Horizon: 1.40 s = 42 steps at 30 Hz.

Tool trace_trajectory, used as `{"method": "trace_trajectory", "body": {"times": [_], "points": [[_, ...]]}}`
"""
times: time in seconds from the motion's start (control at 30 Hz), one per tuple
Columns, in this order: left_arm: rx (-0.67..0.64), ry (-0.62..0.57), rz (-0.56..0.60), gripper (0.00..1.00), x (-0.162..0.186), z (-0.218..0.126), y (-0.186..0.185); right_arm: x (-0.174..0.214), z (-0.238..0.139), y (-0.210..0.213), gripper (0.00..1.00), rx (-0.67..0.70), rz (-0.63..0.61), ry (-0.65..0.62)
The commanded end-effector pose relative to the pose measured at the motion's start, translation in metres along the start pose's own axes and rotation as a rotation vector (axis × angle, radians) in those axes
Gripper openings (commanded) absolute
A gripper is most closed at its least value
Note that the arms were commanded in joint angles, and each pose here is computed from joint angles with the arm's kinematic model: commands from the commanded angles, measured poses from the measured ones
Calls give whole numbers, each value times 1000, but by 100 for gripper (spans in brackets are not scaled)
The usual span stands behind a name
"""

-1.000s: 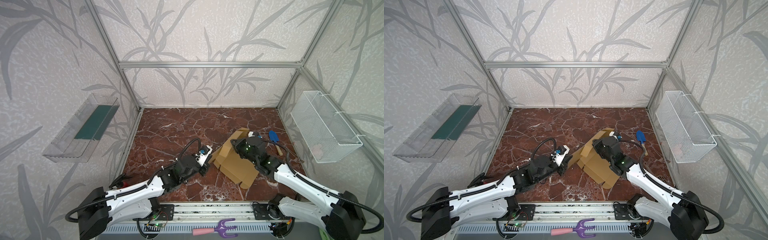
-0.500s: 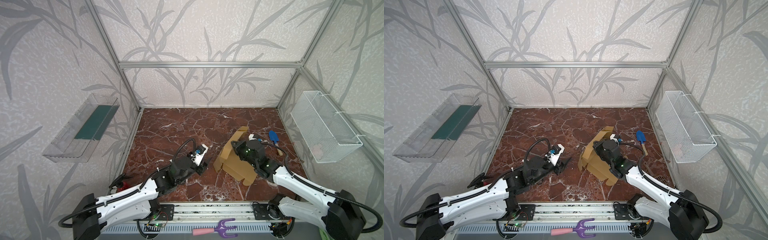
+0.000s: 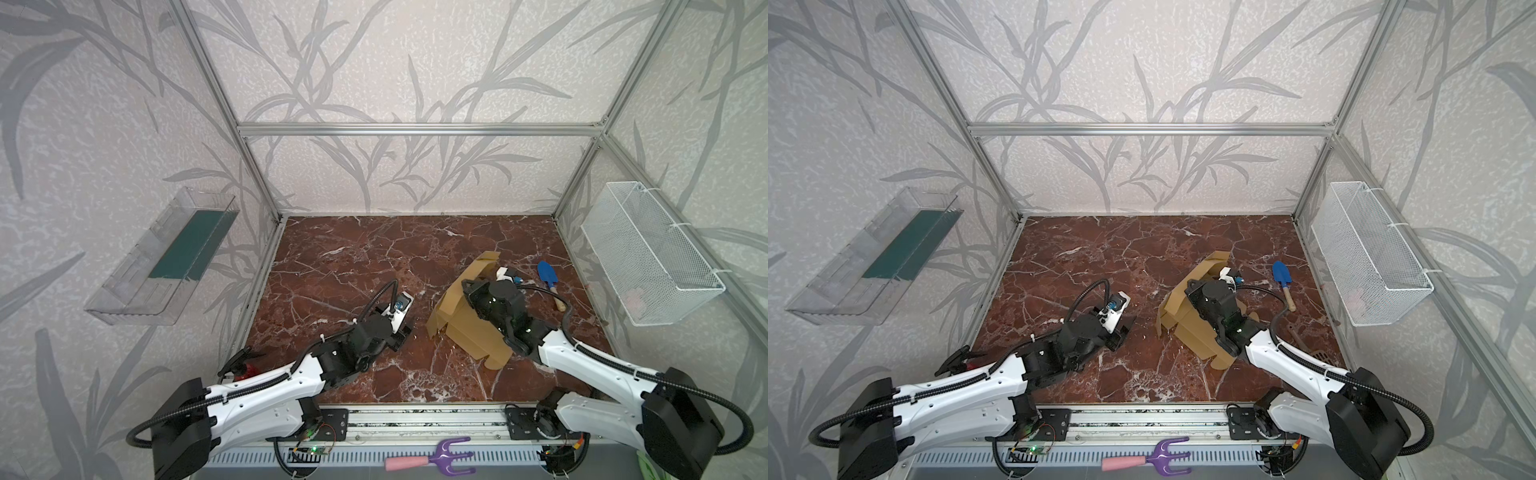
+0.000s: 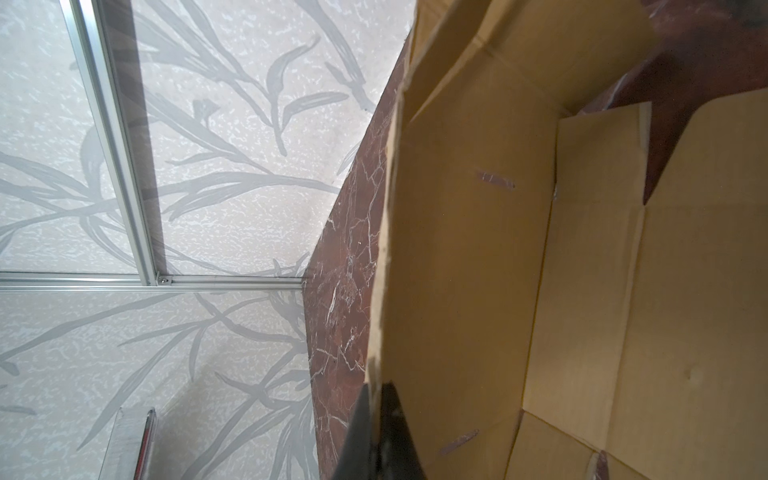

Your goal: Fold the paper box

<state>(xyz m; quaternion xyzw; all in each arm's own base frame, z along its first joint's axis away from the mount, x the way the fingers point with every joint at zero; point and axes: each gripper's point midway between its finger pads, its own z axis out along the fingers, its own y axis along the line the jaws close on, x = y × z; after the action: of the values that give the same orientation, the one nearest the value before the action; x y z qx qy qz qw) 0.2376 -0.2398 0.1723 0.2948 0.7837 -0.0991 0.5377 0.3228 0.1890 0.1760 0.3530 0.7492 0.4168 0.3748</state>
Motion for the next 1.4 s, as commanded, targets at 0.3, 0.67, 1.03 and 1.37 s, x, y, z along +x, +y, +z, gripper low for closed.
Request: {"method": "trace_trajectory", "body": {"times": [0.3,0.67,1.03,1.37], "points": [[-39,-19,-9,63,-3,-3,12,-11,-32,13,0,168,-3,-165],[-2,-82,1,62,-17,-17,11,-11,-49,48,0,213,70,-255],[52,-108,16,62,-20,-23,2,2,-17,31,0,310,83,-284],[53,-77,45,61,-10,-16,-2,8,3,-4,0,261,82,-250]]}}
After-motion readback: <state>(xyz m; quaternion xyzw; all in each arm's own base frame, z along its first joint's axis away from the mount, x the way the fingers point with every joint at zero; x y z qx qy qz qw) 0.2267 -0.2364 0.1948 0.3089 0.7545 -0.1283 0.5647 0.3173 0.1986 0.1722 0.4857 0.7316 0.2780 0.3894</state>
